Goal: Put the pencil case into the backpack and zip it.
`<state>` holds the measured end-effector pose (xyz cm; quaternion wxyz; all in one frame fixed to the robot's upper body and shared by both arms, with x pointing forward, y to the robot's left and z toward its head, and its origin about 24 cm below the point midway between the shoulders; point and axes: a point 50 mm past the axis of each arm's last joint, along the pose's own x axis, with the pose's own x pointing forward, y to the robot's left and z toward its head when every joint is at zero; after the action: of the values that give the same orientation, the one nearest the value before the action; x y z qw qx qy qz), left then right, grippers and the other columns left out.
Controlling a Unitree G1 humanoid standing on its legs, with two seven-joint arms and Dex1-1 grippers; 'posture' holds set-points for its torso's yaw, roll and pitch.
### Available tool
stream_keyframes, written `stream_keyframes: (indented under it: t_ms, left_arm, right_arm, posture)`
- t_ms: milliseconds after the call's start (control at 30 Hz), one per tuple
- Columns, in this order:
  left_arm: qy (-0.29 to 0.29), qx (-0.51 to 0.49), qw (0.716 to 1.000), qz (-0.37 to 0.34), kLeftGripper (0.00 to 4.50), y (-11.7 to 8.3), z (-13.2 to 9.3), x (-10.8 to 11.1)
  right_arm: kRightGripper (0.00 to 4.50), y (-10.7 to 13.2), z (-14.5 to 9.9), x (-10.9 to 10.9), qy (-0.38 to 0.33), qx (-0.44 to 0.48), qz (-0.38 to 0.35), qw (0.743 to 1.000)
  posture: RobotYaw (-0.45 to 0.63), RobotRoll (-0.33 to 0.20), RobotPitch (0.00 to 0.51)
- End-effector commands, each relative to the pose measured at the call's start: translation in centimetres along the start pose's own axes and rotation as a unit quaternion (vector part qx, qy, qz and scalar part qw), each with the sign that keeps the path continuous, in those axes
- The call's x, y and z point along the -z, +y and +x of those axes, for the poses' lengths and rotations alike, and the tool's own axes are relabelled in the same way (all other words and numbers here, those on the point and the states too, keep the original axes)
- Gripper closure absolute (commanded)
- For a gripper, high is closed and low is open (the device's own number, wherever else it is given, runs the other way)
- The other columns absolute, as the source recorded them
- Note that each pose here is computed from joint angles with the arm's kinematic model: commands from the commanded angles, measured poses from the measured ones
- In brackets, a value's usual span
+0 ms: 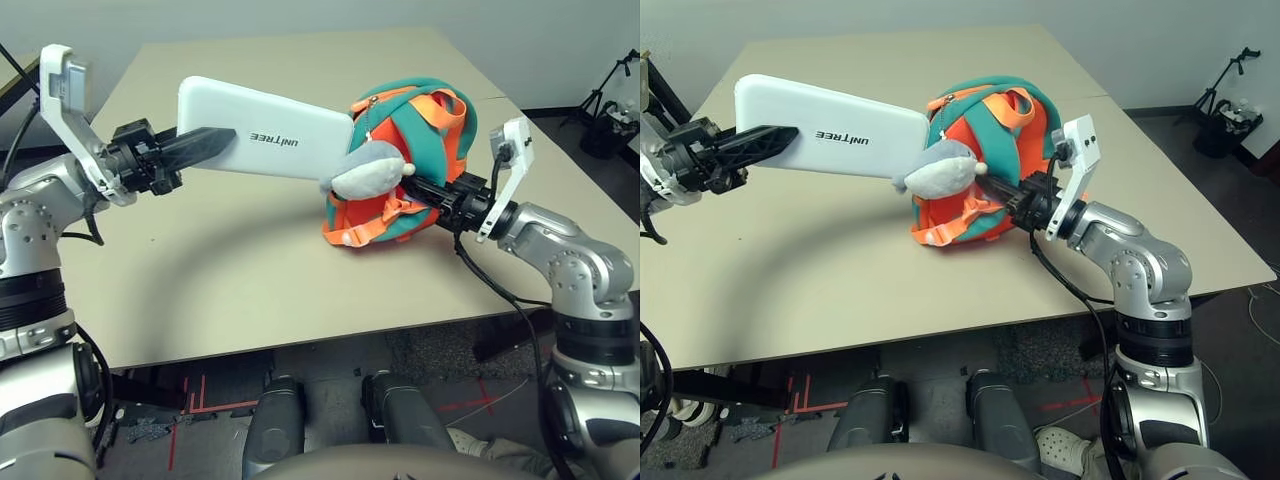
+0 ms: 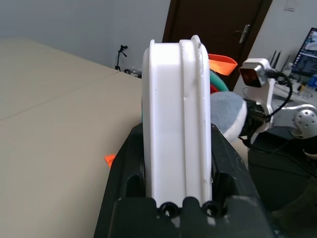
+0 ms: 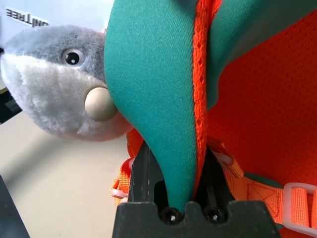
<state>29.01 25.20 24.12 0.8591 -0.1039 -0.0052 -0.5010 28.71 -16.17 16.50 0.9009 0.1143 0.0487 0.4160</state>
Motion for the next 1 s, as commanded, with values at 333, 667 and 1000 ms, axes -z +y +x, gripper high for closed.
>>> stream_keyframes:
  t_ms: [333,667,1000]
  left_arm:
    - [0.009,0.052,0.998,0.018,3.11,0.6,3.1,0.1]
    - [0.022,0.081,0.996,0.03,3.11,0.6,8.1,2.0]
    - [0.022,0.08,0.996,0.042,3.11,0.9,11.0,4.1]
  right_arm:
    - [4.4,0.4,-0.1,-0.6,-0.012,-0.008,-0.012,1.0]
    - [4.4,0.6,0.2,-0.6,-0.015,-0.013,-0.011,1.0]
    - [4.4,0.7,0.4,-0.5,-0.017,-0.014,-0.011,1.0]
  posture:
    - [-0.03,0.0,0.064]
    - [-0.04,0.0,0.062]
    - [-0.05,0.0,0.056]
